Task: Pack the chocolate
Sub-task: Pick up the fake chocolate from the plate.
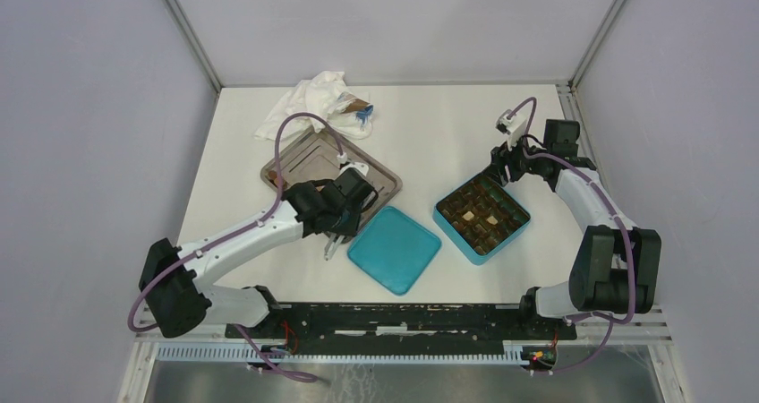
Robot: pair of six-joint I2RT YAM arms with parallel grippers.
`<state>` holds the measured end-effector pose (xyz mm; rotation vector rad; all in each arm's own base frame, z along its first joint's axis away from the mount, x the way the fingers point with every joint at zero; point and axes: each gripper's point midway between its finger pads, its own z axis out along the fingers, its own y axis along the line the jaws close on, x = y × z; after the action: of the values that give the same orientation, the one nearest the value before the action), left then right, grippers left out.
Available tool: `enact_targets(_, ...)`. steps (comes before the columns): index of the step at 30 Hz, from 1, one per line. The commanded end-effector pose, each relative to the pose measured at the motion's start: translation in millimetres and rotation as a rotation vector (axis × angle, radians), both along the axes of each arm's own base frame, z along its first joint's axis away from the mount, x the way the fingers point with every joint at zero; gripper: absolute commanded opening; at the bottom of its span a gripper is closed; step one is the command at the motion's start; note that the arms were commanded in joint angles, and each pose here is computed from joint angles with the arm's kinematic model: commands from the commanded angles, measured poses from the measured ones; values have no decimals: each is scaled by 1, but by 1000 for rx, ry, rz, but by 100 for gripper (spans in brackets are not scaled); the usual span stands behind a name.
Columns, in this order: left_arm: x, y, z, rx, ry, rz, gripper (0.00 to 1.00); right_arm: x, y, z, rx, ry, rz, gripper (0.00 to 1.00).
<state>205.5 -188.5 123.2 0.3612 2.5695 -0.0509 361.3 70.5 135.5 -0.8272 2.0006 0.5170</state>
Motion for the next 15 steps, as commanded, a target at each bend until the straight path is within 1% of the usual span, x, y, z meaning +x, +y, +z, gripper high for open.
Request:
enact_targets(1, 7, -16, 27, -148, -83, 9, 2, 7, -19, 2, -136, -58, -24, 66)
enact_targets(4, 3, -27, 38, -224, -88, -29, 2, 8, -32, -8, -219, -43, -49, 68)
enact_targets(8, -1, -42, 47, -295, -90, -73, 2, 7, -36, -26, -248, 12, -49, 67)
enact_targets(10, -2, -47, 51, -316, -94, -85, 2, 9, -38, -33, -271, 37, -57, 65)
enact_targets(15, -4, -58, 58, -358, -101, -114, 2, 6, -42, -45, -308, 92, -39, 56)
